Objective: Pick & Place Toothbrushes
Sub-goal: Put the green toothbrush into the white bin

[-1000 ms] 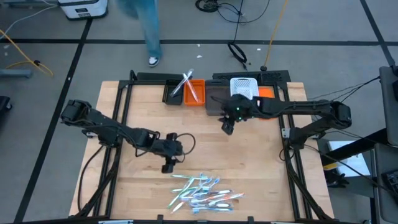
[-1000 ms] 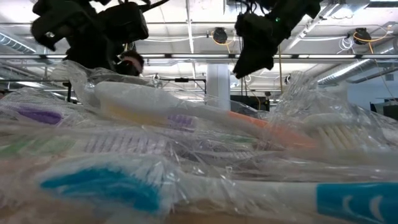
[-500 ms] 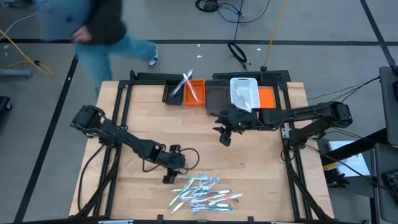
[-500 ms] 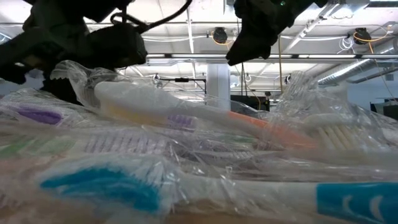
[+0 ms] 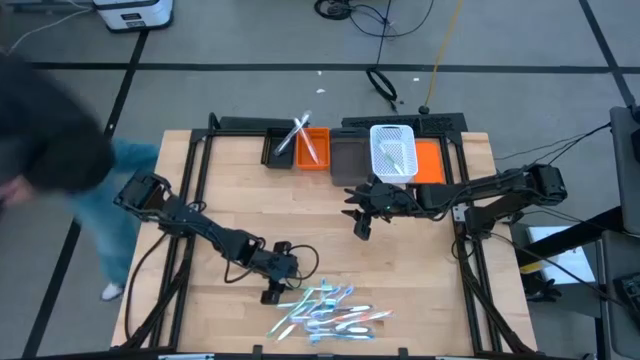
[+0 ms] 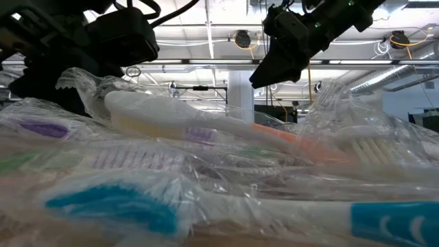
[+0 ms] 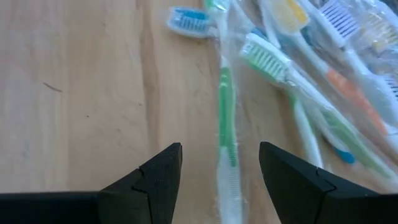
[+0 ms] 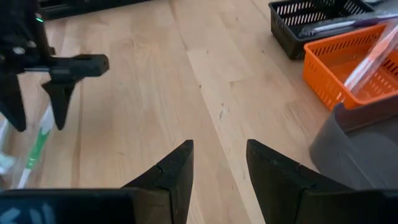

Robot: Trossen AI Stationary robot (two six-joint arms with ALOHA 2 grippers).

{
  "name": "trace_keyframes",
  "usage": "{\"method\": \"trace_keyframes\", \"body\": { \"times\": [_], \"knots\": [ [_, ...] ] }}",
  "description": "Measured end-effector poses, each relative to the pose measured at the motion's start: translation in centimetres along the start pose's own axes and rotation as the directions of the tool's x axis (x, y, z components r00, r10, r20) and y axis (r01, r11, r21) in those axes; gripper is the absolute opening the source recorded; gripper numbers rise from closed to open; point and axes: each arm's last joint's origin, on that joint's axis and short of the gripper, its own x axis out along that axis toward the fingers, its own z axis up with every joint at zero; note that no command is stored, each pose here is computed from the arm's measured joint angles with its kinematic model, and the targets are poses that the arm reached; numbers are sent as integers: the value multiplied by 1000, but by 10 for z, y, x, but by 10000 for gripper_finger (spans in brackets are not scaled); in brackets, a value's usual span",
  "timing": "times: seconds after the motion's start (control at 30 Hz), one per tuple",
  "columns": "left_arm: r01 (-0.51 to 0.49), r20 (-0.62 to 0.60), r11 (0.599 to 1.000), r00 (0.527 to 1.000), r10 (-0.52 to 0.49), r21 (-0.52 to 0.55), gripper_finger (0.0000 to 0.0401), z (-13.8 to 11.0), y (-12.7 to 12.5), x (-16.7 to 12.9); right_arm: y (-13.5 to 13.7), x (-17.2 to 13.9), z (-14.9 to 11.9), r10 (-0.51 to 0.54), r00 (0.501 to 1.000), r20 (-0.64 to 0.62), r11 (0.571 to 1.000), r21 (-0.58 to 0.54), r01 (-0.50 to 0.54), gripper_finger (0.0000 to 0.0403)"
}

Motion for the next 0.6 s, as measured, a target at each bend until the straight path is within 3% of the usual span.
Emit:
{"method": "trace_keyframes", "body": {
  "times": [0.13, 0.47, 0.6],
  "knots": [
    [13, 7, 1000, 1000, -13, 6, 218, -1, -7, 0, 0, 0, -1, 0, 1000, 0, 1000, 0, 0, 139],
    [-68, -6, 997, 998, 68, -27, 215, -11, -7, 20, 2, 0, 3, 15, 999, 46, 1000, 3, -16, 139],
    [-86, -8, 996, 996, 85, -39, 167, -11, -6, 21, 2, 0, 3, 15, 999, 45, 1000, 2, -15, 139]
  ]
}}
